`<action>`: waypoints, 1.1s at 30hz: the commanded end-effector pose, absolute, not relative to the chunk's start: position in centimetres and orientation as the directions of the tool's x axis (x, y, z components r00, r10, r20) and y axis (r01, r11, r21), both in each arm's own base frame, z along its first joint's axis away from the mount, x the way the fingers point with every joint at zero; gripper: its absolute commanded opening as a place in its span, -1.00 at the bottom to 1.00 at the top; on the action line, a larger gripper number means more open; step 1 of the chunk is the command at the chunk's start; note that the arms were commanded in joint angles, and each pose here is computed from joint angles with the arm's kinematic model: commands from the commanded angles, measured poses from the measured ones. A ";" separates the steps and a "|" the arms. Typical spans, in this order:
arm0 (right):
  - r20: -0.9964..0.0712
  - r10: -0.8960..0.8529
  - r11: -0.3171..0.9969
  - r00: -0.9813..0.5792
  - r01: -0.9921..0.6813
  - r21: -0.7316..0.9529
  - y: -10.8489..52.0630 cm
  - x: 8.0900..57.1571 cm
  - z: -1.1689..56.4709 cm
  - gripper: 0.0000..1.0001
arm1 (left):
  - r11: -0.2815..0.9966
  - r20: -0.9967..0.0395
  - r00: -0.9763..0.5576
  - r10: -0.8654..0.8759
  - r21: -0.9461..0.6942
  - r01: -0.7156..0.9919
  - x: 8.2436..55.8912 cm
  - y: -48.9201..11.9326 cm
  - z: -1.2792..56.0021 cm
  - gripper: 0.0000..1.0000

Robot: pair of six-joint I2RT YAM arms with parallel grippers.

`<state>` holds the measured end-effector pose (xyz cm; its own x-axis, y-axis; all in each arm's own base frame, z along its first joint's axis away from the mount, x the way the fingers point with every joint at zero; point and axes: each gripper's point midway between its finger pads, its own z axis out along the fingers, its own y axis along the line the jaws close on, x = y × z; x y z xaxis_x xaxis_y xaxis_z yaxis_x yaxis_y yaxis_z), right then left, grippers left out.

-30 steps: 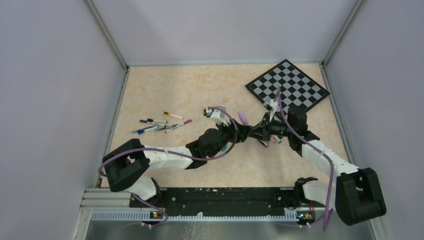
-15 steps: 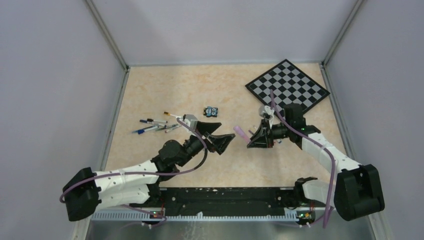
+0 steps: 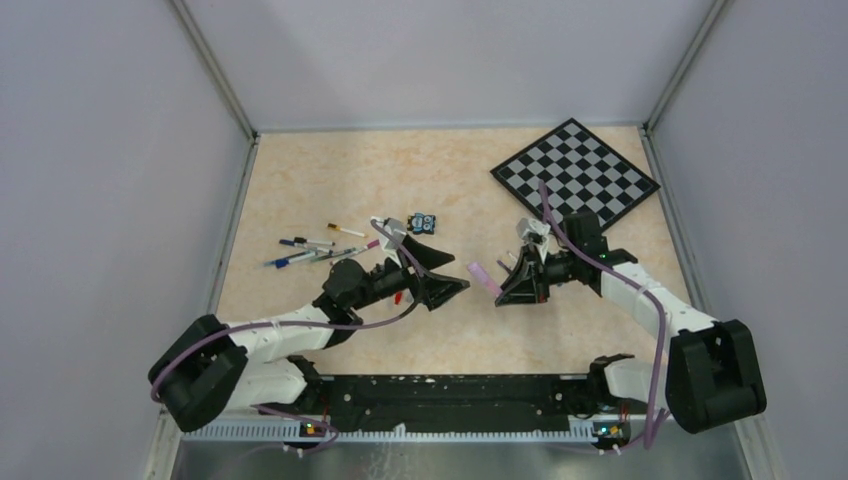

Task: Open the pen caps
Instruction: Open the pen cap from the pen.

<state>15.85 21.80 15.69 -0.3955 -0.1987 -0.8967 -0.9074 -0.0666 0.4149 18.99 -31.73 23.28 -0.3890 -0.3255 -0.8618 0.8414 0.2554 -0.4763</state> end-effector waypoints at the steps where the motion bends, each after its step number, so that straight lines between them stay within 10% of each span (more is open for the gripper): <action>1: -0.924 -0.173 -0.127 -0.342 -0.922 0.365 22.4 16.0 16.9 -1.00 | 0.059 -0.866 -0.354 -0.354 -0.399 0.915 16.2 -32.2 26.2 0.97; 33: -0.898 -0.187 -0.147 -0.397 -0.893 0.425 23.1 15.6 16.6 -1.00 | 0.014 -0.845 -0.375 -0.382 -0.411 0.912 17.3 -35.4 26.0 0.03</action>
